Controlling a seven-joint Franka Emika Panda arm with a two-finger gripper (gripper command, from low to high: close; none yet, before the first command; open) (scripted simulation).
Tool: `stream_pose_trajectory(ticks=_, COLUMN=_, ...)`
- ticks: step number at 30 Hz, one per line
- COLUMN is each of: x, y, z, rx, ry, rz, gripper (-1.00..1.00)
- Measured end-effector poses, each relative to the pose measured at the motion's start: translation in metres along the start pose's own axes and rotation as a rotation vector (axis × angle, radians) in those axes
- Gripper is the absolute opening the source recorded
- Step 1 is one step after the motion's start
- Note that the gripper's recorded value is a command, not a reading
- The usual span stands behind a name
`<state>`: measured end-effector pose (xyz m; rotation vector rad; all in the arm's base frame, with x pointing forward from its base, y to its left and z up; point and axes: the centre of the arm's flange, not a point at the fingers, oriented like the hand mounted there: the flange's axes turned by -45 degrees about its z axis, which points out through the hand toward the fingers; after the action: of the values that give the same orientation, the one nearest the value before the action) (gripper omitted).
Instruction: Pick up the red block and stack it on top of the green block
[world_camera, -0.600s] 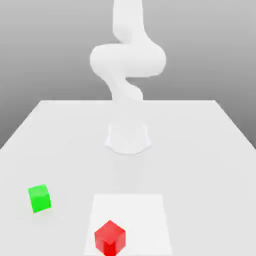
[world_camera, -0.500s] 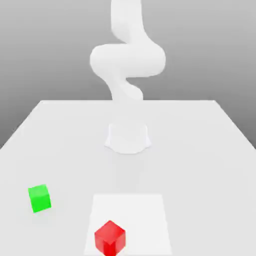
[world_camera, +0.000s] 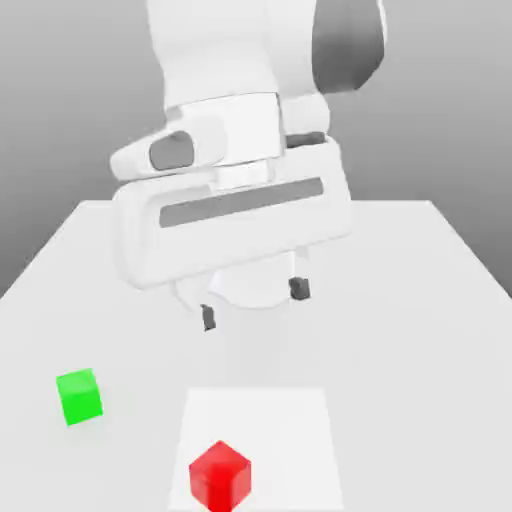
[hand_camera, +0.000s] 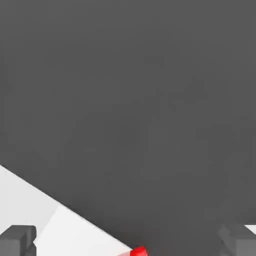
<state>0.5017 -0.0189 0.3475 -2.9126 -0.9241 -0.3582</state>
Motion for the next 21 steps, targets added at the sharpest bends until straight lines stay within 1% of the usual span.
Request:
stream_pose_trajectory(ticks=8, x=-0.056, y=0.003, z=0.119, rx=0.035, ry=-0.217, rz=-0.220, gripper=0.00)
stream_pose_trajectory(ticks=12, x=-0.071, y=0.004, z=0.169, rx=0.035, ry=-0.238, rz=-0.243, gripper=0.00)
stream_pose_trajectory(ticks=13, x=-0.075, y=0.003, z=0.182, rx=0.036, ry=-0.239, rz=-0.243, gripper=-1.00)
stream_pose_trajectory(ticks=19, x=-0.078, y=0.003, z=0.188, rx=0.039, ry=-0.241, rz=-0.242, gripper=-1.00)
stream_pose_trajectory(ticks=21, x=-0.074, y=0.004, z=0.176, rx=0.037, ry=-0.240, rz=-0.245, gripper=-1.00)
